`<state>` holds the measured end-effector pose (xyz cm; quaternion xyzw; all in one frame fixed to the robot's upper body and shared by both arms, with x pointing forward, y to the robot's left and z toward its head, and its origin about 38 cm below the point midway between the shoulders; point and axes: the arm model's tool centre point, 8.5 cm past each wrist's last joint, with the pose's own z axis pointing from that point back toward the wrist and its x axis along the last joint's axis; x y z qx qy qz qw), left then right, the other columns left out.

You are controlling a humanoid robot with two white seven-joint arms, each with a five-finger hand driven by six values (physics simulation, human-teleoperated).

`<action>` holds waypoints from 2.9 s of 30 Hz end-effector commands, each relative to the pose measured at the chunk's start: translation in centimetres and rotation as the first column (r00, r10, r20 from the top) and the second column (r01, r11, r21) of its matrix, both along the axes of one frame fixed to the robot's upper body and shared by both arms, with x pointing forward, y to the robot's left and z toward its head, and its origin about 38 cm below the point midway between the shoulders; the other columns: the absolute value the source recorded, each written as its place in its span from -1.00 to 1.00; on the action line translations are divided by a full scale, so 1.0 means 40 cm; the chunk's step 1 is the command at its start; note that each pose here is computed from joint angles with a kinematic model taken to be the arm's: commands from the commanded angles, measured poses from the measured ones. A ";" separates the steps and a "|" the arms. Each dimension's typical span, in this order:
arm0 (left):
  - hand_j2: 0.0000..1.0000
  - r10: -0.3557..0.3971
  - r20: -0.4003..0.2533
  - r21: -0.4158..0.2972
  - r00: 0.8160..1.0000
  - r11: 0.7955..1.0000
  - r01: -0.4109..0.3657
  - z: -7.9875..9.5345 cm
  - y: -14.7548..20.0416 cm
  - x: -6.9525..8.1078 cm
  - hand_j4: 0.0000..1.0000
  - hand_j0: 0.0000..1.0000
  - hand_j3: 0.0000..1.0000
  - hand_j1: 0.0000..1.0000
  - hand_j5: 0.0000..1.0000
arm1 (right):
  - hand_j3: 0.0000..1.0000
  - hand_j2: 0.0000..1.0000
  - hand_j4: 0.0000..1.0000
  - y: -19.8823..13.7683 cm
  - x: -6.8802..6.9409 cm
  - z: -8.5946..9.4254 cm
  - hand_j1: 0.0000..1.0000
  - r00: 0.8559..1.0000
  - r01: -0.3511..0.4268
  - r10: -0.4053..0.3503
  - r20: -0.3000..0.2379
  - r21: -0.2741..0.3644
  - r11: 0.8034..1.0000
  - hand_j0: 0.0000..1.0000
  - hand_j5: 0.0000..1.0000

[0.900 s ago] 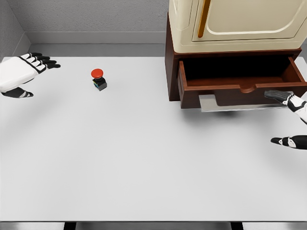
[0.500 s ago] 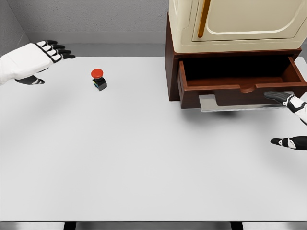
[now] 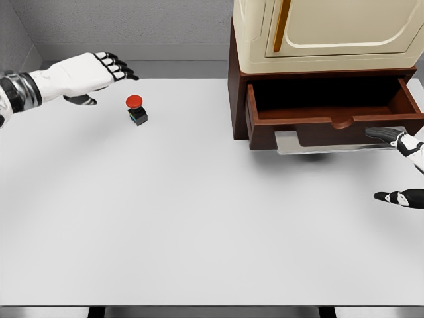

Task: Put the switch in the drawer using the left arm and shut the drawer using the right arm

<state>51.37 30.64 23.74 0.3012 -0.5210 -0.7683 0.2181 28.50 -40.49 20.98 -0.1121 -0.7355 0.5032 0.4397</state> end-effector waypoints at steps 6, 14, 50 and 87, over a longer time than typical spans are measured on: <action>0.74 -0.010 -0.053 0.021 0.999 1.000 0.011 -0.051 -0.033 0.007 0.74 0.74 0.74 0.74 0.74 | 1.00 1.00 1.00 -0.011 -0.002 0.010 1.00 1.000 0.012 -0.013 0.008 0.005 1.000 1.00 1.00; 0.74 -0.029 -0.063 0.032 0.998 0.999 0.032 -0.054 -0.073 0.024 0.74 0.74 0.74 0.74 0.74 | 1.00 1.00 1.00 -0.010 -0.002 0.009 1.00 1.000 0.013 -0.013 0.008 0.006 1.000 1.00 1.00; 0.77 0.023 -0.132 0.070 0.991 0.997 -0.014 -0.128 -0.117 0.080 0.77 0.77 0.77 0.77 0.77 | 1.00 1.00 1.00 -0.012 -0.004 0.007 1.00 1.000 0.014 -0.014 0.005 0.004 1.000 1.00 1.00; -0.04 0.023 -0.130 0.105 0.991 0.994 -0.010 -0.130 -0.133 0.093 -0.04 -0.04 -0.04 -0.04 -0.04 | 1.00 1.00 1.00 -0.015 -0.008 0.005 1.00 1.000 0.017 -0.017 0.001 0.014 1.000 1.00 1.00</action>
